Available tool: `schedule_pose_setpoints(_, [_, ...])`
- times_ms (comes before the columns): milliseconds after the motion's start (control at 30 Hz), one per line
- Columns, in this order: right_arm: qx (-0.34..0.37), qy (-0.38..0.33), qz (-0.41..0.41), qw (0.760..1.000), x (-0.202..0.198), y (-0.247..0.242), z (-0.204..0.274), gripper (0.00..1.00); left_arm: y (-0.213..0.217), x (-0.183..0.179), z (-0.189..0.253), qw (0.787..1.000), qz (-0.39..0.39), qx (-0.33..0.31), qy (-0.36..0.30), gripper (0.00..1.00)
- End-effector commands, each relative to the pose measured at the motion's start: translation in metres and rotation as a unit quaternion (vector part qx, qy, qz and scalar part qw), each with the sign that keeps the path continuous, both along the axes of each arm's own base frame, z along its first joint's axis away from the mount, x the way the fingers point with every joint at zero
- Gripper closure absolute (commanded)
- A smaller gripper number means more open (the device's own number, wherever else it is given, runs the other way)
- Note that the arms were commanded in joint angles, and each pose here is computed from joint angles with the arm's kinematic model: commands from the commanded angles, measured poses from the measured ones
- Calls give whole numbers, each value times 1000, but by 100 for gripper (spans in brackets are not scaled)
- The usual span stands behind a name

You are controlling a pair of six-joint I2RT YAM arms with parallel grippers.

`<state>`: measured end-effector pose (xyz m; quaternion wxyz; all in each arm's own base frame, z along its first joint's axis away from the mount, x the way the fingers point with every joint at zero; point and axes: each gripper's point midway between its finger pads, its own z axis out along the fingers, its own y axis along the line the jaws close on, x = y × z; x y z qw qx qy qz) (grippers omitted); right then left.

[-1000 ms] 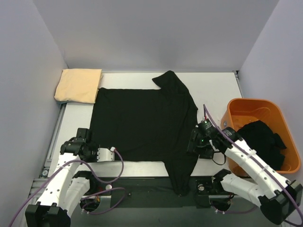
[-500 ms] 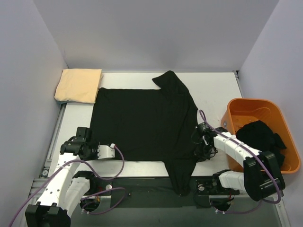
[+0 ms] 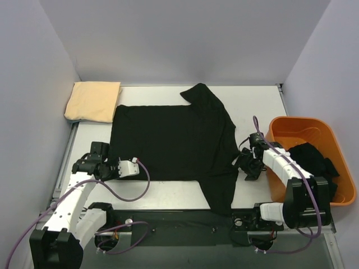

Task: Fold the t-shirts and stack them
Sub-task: Grap the side of the flattened tshirt closest away from the robot with both arms

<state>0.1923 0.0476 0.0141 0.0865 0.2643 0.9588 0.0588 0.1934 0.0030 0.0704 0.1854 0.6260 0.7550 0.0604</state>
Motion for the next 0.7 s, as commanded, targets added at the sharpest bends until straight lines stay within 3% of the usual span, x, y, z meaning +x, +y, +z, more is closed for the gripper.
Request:
schedule_pose_setpoints(0, [-39, 22, 38, 998, -27, -7, 32, 44, -20, -15, 6, 998, -24, -52, -1, 100])
schedule_pose_setpoints(133, [-40, 43, 64, 996, -67, 12, 42, 46, -19, -23, 1, 999, -17, -51, 3, 100])
schedule_pose_setpoints(300, [-30, 119, 102, 987, -129, 29, 25, 46, -15, -23, 1, 999, -3, -43, 1, 100])
schedule_pose_setpoints(533, [51, 154, 112, 980, -161, 59, -1, 47, -10, -25, 0, 1000, 2, -27, 5, 100])
schedule_pose_setpoints(600, [80, 152, 108, 979, -164, 68, -8, 55, -8, -25, 2, 1000, 9, -25, 4, 100])
schedule_pose_setpoints(633, [90, 147, 104, 979, -164, 71, -10, 67, -8, -25, 2, 1000, 15, -25, 5, 100])
schedule_pose_setpoints(667, [101, 140, 105, 979, -162, 75, -9, 72, -8, -25, 2, 1000, 18, -25, 6, 100])
